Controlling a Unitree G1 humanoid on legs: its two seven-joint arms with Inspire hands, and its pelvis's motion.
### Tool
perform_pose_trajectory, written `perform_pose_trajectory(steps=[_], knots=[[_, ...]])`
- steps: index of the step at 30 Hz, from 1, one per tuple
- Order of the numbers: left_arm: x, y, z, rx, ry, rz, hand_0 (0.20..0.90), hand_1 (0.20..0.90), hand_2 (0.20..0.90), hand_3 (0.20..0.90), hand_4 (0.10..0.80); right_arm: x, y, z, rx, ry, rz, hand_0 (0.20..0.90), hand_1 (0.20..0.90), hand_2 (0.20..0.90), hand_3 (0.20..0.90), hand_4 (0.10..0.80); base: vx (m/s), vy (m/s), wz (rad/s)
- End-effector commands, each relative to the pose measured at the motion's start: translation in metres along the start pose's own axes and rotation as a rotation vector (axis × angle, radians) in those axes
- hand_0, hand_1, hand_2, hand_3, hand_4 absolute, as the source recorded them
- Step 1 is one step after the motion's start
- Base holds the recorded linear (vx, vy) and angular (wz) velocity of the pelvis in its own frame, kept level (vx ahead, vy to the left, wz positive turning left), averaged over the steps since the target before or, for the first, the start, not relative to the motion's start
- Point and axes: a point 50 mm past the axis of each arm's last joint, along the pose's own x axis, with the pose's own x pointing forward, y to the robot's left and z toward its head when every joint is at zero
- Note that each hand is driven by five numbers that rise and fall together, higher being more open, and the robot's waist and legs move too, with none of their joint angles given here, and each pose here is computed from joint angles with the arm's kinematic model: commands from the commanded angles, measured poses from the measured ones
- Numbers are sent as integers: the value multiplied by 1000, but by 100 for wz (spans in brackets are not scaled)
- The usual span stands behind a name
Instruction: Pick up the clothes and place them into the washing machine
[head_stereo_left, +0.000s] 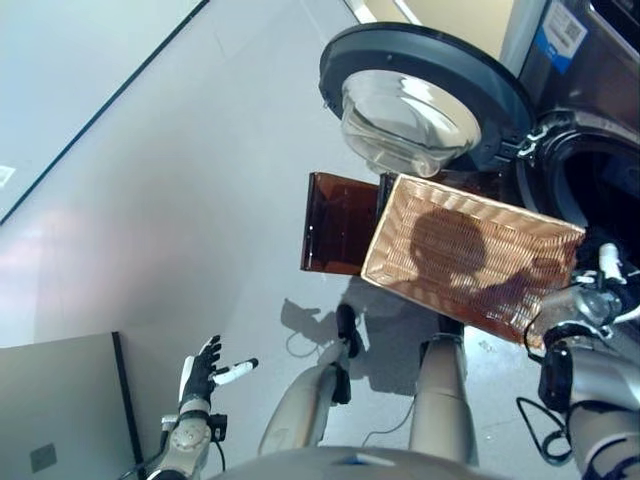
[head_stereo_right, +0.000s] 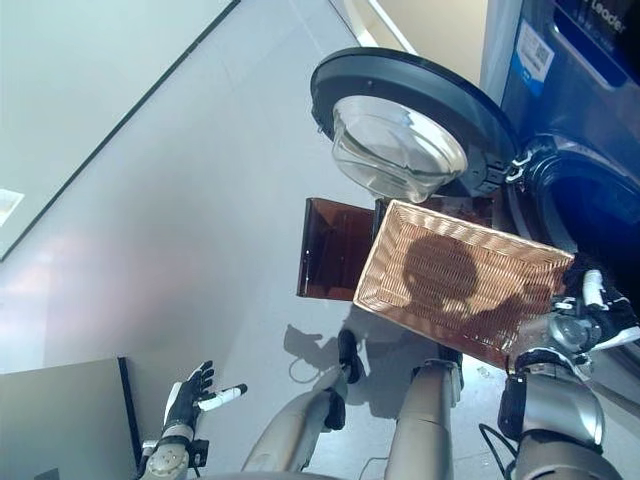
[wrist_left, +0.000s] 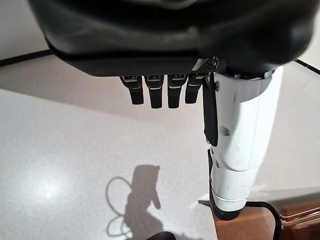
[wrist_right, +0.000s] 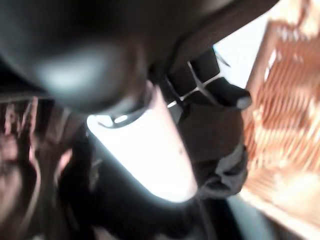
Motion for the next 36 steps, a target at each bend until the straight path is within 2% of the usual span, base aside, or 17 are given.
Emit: perform_pose_trajectory(steps=[1, 15, 20, 22, 29, 30, 31, 32, 36], knots=[[-3, 27, -14, 36, 52, 86, 900, 900, 900, 900, 800, 12, 6, 66, 198, -194, -2, 200, 200, 200, 200, 300, 19, -13, 3], [-4, 26, -16, 20, 61, 76, 900, 900, 900, 900, 800, -2, 35, 176, 416, -458, 69, 200, 200, 200, 200, 300, 6, -14, 2], [-6, 24, -19, -2, 69, 95, 900, 900, 900, 900, 800, -22, 45, 218, 607, -581, 88, 200, 200, 200, 200, 300, 5, 1, -1], [-8, 23, -20, -7, 74, 102, 900, 900, 900, 900, 800, -28, 45, 223, 673, -614, 102, 200, 200, 200, 200, 300, 25, 10, -4], [-5, 27, -17, -13, 68, 131, 900, 900, 900, 900, 800, -21, 41, 199, 586, -592, 69, 200, 200, 200, 200, 300, 9, 12, -4], [-5, 26, -16, -16, 62, 132, 900, 900, 900, 900, 800, -21, 42, 196, 566, -587, 70, 233, 233, 233, 233, 324, 0, 0, 0], [-5, 26, -17, -16, 62, 132, 900, 900, 900, 900, 800, -21, 42, 196, 565, -587, 69, 422, 422, 422, 422, 459, 0, 0, 0], [-4, 27, -16, -15, 58, 131, 900, 900, 900, 900, 800, -19, 41, 192, 545, -577, 67, 900, 900, 900, 900, 800, 0, 0, 0], [-3, 32, -12, -38, 43, 152, 900, 900, 900, 900, 800, -14, 44, 169, 474, -522, 115, 900, 900, 900, 900, 800, 0, 0, 0]])
